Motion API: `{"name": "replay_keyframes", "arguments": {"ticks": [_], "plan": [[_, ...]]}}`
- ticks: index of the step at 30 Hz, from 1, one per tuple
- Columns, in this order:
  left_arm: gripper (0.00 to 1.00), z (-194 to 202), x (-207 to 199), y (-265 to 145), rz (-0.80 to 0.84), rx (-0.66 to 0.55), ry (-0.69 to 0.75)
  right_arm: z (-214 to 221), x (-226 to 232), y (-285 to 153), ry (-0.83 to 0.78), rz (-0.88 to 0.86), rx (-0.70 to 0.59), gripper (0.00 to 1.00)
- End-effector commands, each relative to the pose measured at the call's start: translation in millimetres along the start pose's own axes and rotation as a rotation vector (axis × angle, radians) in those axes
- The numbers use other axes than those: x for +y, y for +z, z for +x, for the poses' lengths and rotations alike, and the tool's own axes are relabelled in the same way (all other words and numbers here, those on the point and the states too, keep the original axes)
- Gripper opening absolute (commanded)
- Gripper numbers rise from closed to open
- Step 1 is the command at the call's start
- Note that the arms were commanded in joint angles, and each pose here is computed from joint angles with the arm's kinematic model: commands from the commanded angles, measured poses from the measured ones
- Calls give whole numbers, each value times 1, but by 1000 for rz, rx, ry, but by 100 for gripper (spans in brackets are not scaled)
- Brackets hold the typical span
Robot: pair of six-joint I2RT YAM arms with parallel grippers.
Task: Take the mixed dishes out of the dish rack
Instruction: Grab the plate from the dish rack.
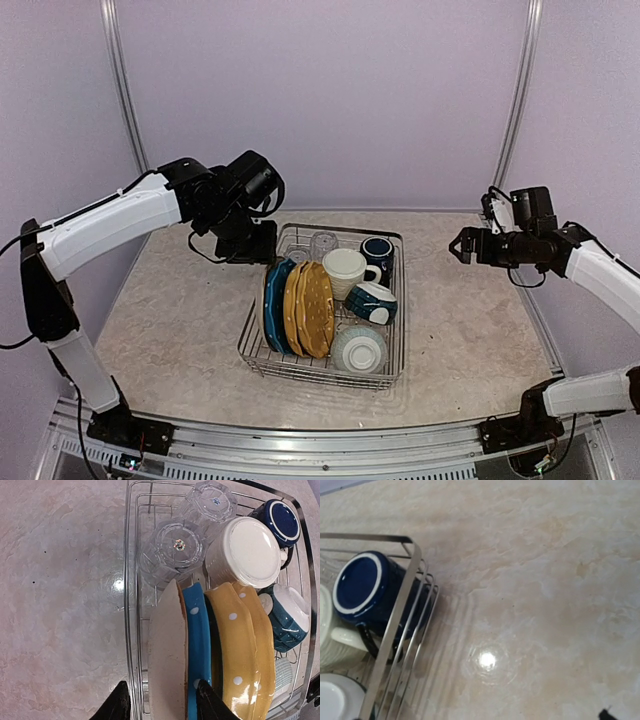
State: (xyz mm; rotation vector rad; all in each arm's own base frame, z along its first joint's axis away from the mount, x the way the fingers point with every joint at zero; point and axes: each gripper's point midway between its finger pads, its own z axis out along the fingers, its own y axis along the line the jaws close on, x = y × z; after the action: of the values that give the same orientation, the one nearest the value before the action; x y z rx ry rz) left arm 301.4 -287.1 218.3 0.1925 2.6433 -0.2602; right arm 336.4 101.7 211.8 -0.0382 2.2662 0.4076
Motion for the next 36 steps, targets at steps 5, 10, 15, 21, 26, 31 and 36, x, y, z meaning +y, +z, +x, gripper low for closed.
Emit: {"name": "replay_keyframes", "arguments": {"ticks": [5, 10, 15, 21, 26, 31, 36], "plan": [[35, 7, 5, 11, -41, 18, 19, 9, 20, 14, -26, -15, 33, 100], [32, 16, 11, 18, -77, 37, 24, 12, 27, 17, -29, -18, 40, 100], [33, 22, 21, 22, -138, 53, 41, 12, 35, 21, -41, -25, 49, 100], [35, 30, 25, 33, -180, 89, 51, 14, 46, 26, -51, -34, 58, 100], [42, 29, 22, 36, -173, 85, 44, 14, 68, 27, -51, -70, 67, 100], [45, 26, 9, 28, -60, 73, 21, 6, 136, 17, -25, -253, 48, 100], [32, 24, 7, 30, -37, 67, 16, 12, 214, 11, 3, -484, 55, 100]]}}
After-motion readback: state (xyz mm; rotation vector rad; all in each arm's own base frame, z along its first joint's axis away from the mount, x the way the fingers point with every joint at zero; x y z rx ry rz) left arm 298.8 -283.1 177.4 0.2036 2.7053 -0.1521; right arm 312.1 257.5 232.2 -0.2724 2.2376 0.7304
